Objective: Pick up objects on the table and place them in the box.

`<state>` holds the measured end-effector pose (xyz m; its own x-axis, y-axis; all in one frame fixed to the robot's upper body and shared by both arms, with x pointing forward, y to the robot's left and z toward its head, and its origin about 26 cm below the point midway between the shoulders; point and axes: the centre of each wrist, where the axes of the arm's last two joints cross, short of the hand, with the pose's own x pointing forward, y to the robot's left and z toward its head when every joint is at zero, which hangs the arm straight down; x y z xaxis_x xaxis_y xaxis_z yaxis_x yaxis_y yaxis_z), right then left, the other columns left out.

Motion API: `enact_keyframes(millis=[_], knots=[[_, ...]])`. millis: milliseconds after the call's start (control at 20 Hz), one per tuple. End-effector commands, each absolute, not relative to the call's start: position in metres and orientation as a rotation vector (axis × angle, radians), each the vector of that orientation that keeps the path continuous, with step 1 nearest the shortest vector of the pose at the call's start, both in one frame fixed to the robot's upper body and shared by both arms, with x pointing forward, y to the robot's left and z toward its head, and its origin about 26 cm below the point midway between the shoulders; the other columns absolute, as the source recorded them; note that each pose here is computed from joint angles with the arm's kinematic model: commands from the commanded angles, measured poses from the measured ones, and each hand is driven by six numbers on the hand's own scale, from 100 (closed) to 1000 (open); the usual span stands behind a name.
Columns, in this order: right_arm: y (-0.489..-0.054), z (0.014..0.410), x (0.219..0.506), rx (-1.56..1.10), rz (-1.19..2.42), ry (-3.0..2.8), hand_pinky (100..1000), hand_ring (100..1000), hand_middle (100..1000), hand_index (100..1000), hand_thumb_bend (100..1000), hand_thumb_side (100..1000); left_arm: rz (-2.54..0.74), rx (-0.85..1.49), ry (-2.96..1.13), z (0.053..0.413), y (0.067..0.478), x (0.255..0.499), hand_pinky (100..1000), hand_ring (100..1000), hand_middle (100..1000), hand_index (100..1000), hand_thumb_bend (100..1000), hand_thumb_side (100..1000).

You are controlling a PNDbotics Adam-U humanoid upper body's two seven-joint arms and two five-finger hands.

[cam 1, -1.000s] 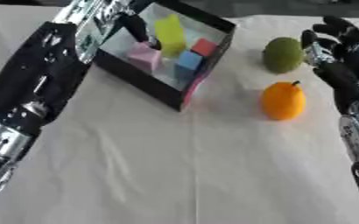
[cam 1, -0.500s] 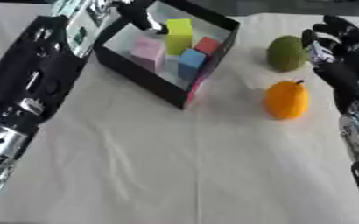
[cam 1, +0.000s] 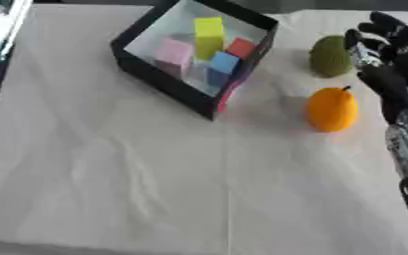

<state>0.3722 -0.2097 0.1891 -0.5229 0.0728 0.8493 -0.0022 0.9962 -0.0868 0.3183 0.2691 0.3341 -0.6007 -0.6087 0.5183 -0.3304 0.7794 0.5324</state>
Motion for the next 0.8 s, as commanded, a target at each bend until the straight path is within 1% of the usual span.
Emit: enact_keyframes(millis=[50, 100, 150, 250, 500, 650, 800], knots=[[-0.218, 0.203, 0.370, -0.088, 0.083, -2.169, 796, 762, 755, 843, 332, 256, -0.215, 0.567, -2.398, 0.332, 0.289, 0.296, 600, 764, 760, 855, 348, 685], [-0.219, 0.204, 0.371, -0.093, 0.082, -2.170, 797, 762, 755, 844, 332, 255, -0.146, 0.542, -2.400, 0.322, 0.295, 0.296, 602, 765, 761, 856, 350, 690], [-0.220, 0.204, 0.371, -0.098, 0.085, -2.169, 796, 762, 756, 843, 337, 250, -0.086, 0.523, -2.393, 0.311, 0.299, 0.296, 614, 767, 763, 860, 357, 718], [-0.221, 0.206, 0.371, -0.106, 0.097, -2.170, 797, 762, 756, 844, 344, 242, 0.006, 0.500, -2.364, 0.288, 0.306, 0.296, 607, 763, 759, 854, 369, 723], [-0.231, 0.222, 0.370, -0.152, 0.175, -2.181, 799, 764, 758, 845, 373, 205, 0.085, 0.530, -2.257, 0.242, 0.316, 0.291, 597, 758, 755, 849, 386, 739], [-0.238, 0.237, 0.368, -0.193, 0.269, -2.174, 800, 766, 760, 845, 393, 181, 0.119, 0.530, -2.228, 0.225, 0.318, 0.288, 592, 754, 756, 851, 395, 736], [-0.242, 0.251, 0.366, -0.225, 0.375, -2.151, 801, 767, 762, 848, 400, 185, 0.158, 0.537, -2.229, 0.215, 0.318, 0.287, 583, 745, 753, 852, 401, 725]])
